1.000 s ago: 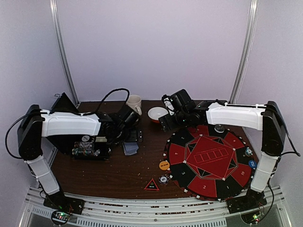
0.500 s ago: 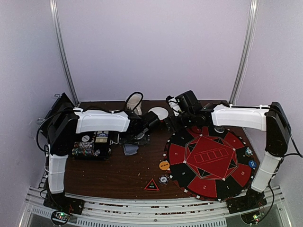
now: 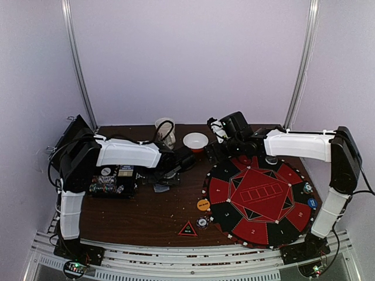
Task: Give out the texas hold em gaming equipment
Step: Pick up the poker card from the center of the board, then pick up the poker card from the face-down deck piles, then distribute the poker card in the big blind area.
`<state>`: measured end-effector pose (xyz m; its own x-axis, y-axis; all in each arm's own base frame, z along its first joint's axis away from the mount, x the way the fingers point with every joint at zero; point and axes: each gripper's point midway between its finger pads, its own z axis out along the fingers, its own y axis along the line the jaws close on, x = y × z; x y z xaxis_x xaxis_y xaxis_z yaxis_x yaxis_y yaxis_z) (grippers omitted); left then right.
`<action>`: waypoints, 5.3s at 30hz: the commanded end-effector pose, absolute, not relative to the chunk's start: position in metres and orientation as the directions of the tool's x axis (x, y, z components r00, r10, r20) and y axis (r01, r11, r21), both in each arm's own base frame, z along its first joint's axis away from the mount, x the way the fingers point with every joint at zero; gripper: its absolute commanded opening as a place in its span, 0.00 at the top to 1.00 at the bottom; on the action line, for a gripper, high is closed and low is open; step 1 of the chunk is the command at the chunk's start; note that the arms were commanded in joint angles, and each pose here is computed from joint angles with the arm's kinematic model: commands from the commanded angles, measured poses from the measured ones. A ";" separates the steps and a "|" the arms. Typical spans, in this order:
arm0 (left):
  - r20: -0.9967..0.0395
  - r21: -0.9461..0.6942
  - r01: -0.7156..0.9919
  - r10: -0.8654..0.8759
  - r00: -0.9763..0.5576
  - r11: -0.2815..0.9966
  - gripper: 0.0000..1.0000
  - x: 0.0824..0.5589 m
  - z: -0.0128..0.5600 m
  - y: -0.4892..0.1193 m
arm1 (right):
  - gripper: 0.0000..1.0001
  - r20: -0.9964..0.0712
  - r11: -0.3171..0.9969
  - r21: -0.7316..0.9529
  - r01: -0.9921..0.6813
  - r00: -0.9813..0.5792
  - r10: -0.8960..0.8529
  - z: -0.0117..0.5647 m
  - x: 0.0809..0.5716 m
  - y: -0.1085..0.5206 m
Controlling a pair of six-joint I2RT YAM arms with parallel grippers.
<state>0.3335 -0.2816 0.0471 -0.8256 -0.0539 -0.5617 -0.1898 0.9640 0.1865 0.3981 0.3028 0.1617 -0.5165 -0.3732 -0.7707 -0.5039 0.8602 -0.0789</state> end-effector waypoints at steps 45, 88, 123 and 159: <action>-0.410 -0.032 -0.082 -0.088 -0.908 0.996 0.41 0.312 0.000 -0.262 | 0.00 -0.814 0.874 -0.082 -0.479 -0.473 -0.336 0.196 0.404 0.290; -0.664 0.210 0.881 0.724 -0.190 0.424 0.52 0.239 0.215 -0.359 | 0.05 -0.666 0.251 0.627 -0.737 -0.675 -0.318 0.220 0.282 0.389; -0.623 0.279 0.867 0.765 -0.163 0.412 0.55 0.243 0.205 -0.346 | 0.53 -0.596 0.408 0.528 -0.745 -0.667 -0.447 0.188 0.291 0.397; -0.599 0.319 0.850 0.784 -0.162 0.420 0.54 0.250 0.190 -0.342 | 1.00 -0.682 0.642 0.469 -0.606 -0.711 -0.173 0.265 0.359 0.266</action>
